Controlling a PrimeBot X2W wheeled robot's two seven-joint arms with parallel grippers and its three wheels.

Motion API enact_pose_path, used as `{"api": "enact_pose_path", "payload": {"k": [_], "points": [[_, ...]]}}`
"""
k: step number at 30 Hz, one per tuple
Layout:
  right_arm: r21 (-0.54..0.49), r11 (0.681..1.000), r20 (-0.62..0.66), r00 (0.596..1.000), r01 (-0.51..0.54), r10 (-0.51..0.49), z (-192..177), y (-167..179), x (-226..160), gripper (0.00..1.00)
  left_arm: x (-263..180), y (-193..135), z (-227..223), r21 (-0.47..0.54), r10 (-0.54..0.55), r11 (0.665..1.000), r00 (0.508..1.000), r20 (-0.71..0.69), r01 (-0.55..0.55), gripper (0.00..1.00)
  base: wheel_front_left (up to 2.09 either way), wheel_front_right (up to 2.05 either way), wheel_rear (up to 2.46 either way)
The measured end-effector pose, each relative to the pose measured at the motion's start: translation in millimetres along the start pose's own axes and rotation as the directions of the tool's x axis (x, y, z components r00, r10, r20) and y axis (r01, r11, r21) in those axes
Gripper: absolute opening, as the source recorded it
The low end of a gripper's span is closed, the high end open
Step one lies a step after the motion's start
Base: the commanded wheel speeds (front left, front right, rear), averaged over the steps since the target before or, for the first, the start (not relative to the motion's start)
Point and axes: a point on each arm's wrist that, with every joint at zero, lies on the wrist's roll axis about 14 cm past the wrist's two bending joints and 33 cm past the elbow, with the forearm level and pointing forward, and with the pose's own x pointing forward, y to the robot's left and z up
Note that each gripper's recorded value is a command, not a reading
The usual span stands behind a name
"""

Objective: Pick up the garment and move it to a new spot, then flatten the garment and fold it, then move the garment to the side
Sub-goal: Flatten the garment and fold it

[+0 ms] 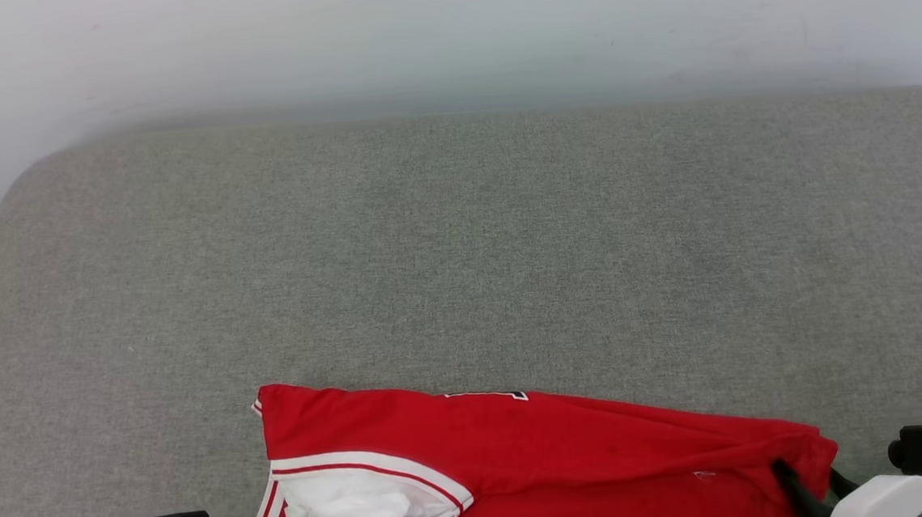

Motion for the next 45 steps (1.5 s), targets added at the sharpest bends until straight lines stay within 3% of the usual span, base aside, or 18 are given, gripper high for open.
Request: {"api": "enact_pose_path", "payload": {"k": [1,2,11,19,23,29,34,43,44,45], "points": [[0.008,1.0,0.008,1.0,-0.003,0.003,-0.5,0.6,0.1,1.0,1.1,0.4,-2.7,-0.006,0.001,1.0,1.0,0.004,-0.001,0.78,0.0,0.0,0.0],[0.01,1.0,0.02,1.0,-0.006,0.006,-0.6,2.0,0.2,1.0,2.5,0.1,-2.9,-0.01,0.001,1.0,1.0,0.015,-0.001,1.0,0.0,0.0,0.0],[0.011,0.999,0.178,0.983,-0.048,0.045,33.1,12.5,-12.9,1.0,10.4,-11.4,54.9,0.093,-0.054,0.995,0.96,0.276,0.029,1.0,0.0,0.0,0.0],[-0.046,0.999,0.165,0.986,-0.003,0.011,61.4,-4.9,-32.6,1.0,1.6,-34.9,123.5,0.179,-0.098,0.984,0.859,0.502,0.007,1.0,0.0,0.0,0.0],[-0.07,0.997,0.085,0.996,0.018,-0.012,60.6,-12.3,-34.6,1.0,-9.4,-43.9,149.3,0.219,-0.101,0.975,0.794,0.6,-0.042,1.0,0.0,0.0,0.0],[-0.092,0.996,-0.031,0.999,0.003,-0.006,52.6,-6.2,-22.4,1.0,-19.4,-46.1,163.2,0.244,-0.093,0.965,0.738,0.668,-0.099,1.0,0.0,0.0,0.0],[-0.083,0.996,-0.132,0.991,-0.027,0.016,32.3,4.4,-2.6,1.0,-18.4,-42.2,165.4,0.263,-0.091,0.957,0.729,0.678,-0.125,1.0,0.0,0.0,0.0],[-0.02,0.996,-0.337,0.939,-0.084,0.072,-26.9,22.5,16.6,1.0,-9.6,-33.4,155.2,0.252,-0.066,0.958,0.748,0.66,-0.137,1.0,0.0,0.0,0.0],[-0.014,0.996,-0.347,0.935,-0.086,0.076,-29.7,23.2,17.6,0.85,-8.2,-33.6,154.2,0.248,-0.064,0.959,0.75,0.658,-0.136,1.0,0.0,0.0,0.0],[-0.011,0.996,-0.357,0.931,-0.087,0.077,-32.7,23.2,18.2,0.4,-6.7,-34.8,153.4,0.249,-0.067,0.959,0.751,0.657,-0.132,1.0,0.0,0.0,0.0]]}}
